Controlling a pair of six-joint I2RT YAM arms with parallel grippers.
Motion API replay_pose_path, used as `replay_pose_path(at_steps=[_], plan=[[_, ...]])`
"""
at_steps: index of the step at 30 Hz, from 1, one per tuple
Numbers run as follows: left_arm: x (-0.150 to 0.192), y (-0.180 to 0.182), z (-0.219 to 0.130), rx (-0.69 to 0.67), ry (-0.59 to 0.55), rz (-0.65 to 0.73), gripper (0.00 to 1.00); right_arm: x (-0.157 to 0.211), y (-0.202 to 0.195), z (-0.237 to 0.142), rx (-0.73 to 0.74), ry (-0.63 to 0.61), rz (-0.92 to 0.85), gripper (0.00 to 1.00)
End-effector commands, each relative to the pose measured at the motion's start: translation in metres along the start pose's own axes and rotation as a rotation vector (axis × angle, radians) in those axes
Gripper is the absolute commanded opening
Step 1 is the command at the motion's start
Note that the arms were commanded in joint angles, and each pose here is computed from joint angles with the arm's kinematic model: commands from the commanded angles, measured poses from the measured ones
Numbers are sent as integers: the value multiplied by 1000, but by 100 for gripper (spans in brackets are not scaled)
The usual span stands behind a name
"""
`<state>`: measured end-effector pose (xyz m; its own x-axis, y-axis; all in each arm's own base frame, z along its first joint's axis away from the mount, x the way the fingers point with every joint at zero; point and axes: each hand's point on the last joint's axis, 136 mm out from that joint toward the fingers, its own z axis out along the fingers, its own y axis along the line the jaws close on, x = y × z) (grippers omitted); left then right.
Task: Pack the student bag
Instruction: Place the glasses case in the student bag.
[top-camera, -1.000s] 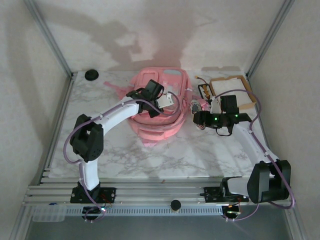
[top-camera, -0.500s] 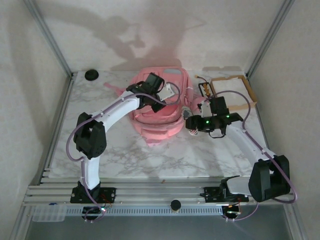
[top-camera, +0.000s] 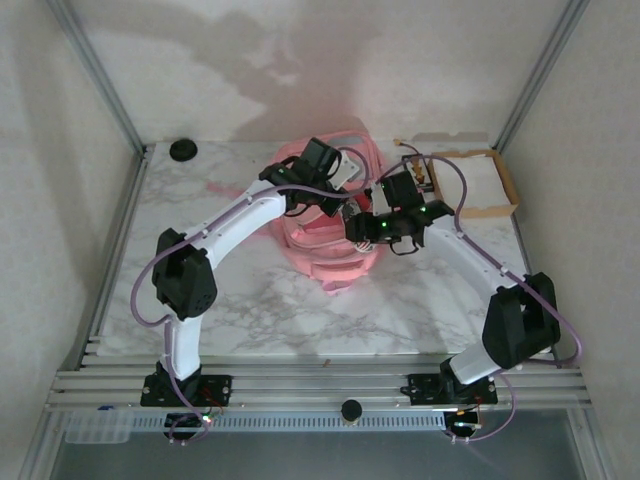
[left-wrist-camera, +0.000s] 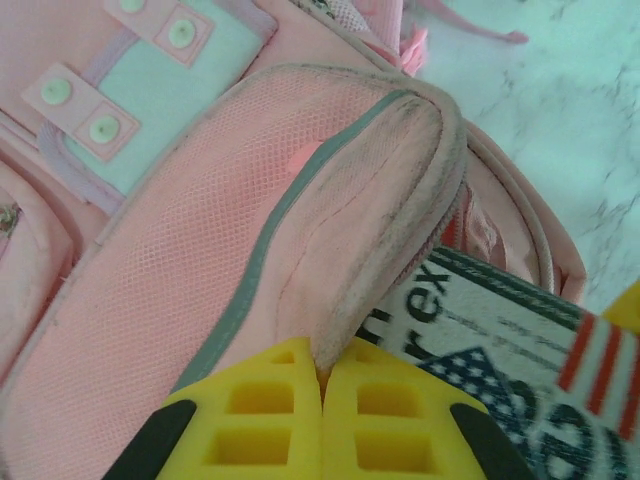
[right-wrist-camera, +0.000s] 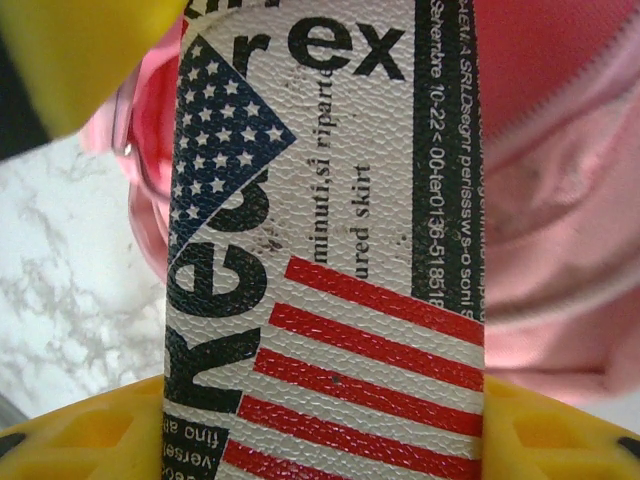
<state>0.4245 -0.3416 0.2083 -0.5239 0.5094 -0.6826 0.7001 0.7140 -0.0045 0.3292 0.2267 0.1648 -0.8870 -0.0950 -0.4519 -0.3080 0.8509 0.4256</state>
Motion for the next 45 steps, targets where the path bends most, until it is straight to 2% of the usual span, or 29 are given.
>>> replay_pose_path(at_steps=[1, 2, 3, 5, 7, 10, 13, 16, 18, 20, 22, 25, 26, 28, 31, 34, 37, 41, 43, 45], plan=[[-45, -5, -18, 32, -154, -110, 0, -10, -27, 24, 122, 20, 22, 27], [-47, -7, -20, 46, -169, -132, 0, -16, -28, 31, 116, 1, 41, 32], [-47, -10, -19, 60, -177, -146, 0, -25, -23, 35, 79, -32, 57, 41], [-44, -10, -16, 71, -189, -187, 0, -47, 7, 31, -79, -119, 73, 49], [-41, -8, -13, 63, -186, -229, 0, -51, 31, 22, -220, -147, 111, 65], [-38, -8, -8, 72, -188, -277, 0, -36, 43, 6, -365, -122, 165, 76], [-35, -7, -5, 68, -175, -309, 0, -3, 18, 15, -334, -30, 239, 82], [-38, -6, -7, 69, -187, -326, 0, 27, 16, 28, -391, 30, 287, 73], [-42, -8, -11, 81, -202, -329, 0, 31, 17, 35, -368, 50, 288, 75], [-43, -6, -11, 79, -205, -342, 0, 25, 21, 42, -361, 61, 275, 72], [-41, -6, -9, 73, -198, -354, 0, 7, 34, 38, -454, 19, 312, 68], [-35, -9, -6, 87, -184, -367, 0, -6, 47, 38, -538, 22, 350, 63], [-34, -8, -7, 83, -187, -371, 0, -7, 48, 36, -539, 23, 353, 63], [-32, -5, -9, 70, -190, -374, 0, -3, 45, 31, -502, 18, 359, 70], [-32, -3, -10, 59, -186, -367, 0, 6, 27, 23, -405, -1, 360, 72], [-33, -2, -9, 59, -194, -372, 0, -3, 33, 20, -473, -21, 376, 60], [-34, -3, -7, 66, -192, -381, 0, -10, 48, 21, -486, -14, 364, 60], [-34, -1, -8, 56, -198, -380, 0, -5, 28, 41, -450, -6, 440, 59], [-35, 0, -9, 57, -199, -387, 0, -17, 29, 47, -476, -38, 457, 52], [-36, -3, -10, 66, -201, -391, 0, -30, 32, 52, -471, -64, 456, 51]])
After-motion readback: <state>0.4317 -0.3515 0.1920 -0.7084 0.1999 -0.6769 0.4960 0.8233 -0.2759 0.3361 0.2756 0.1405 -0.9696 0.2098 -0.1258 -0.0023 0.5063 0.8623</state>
